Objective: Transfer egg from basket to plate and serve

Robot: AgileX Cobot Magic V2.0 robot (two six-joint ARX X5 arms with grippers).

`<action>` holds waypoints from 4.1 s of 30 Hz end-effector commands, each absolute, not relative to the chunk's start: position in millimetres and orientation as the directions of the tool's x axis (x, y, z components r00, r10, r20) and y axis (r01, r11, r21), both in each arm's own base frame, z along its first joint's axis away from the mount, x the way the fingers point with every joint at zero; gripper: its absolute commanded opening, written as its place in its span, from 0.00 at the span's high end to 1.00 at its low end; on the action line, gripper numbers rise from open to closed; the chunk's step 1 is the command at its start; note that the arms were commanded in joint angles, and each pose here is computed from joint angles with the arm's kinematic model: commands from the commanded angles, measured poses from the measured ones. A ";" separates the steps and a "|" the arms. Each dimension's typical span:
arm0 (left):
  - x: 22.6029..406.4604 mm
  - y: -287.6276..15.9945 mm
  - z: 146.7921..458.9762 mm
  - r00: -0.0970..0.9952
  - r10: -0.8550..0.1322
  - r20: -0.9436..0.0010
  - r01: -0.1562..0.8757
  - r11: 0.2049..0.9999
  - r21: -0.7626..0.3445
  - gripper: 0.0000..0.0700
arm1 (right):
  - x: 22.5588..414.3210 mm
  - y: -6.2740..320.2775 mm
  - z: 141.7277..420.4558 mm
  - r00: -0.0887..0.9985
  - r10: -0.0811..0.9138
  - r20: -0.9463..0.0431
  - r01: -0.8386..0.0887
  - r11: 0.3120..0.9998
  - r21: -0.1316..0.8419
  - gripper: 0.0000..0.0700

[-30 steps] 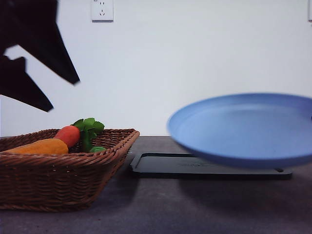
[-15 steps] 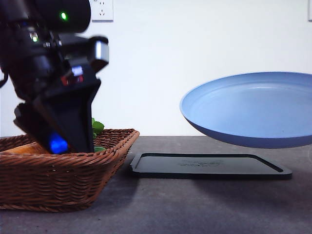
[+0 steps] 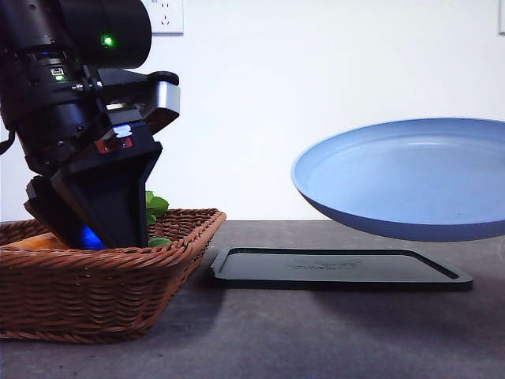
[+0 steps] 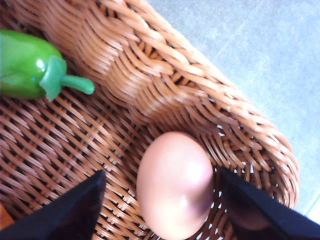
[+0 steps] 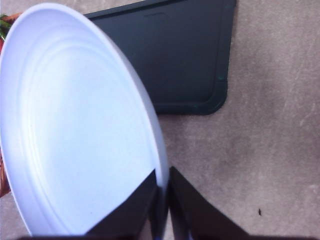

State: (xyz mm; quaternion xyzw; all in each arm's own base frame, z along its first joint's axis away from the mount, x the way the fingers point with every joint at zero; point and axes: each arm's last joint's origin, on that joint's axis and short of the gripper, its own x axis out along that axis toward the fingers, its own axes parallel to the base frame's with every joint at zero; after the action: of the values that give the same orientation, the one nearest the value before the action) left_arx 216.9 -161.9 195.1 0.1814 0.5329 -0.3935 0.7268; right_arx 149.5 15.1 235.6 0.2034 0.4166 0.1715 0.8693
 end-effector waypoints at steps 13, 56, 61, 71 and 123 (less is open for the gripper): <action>222.5 -168.7 182.8 0.084 -0.354 -0.932 0.778 0.607 -0.161 0.60 | 150.9 15.1 237.9 0.602 0.473 -0.643 -0.136 0.855 0.501 1.00; 202.3 -305.8 268.3 0.118 -0.452 -0.884 0.920 0.385 -0.074 0.75 | 175.1 58.8 207.4 0.289 0.684 -0.670 -0.168 0.725 0.668 1.00; 206.4 -314.2 249.2 0.093 -0.417 -0.904 0.919 0.385 -0.083 0.75 | 175.0 58.8 207.4 0.289 0.684 -0.670 -0.164 0.725 0.669 1.00; 206.5 -315.4 251.8 0.102 -0.431 -0.897 0.918 0.389 -0.083 0.43 | 176.9 59.1 202.7 0.268 0.676 -0.687 -0.137 0.732 0.667 1.00; 160.5 -111.8 432.0 0.591 -0.578 -0.564 0.711 0.703 0.025 0.50 | 372.0 51.3 171.8 0.317 0.520 -0.793 -0.080 0.848 0.524 0.67</action>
State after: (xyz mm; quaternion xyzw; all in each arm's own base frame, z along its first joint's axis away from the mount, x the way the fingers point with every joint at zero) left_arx 158.4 -109.2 426.9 0.1265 0.2791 -0.3626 0.8801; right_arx 365.8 51.6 169.0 0.2044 0.5597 0.1862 0.7812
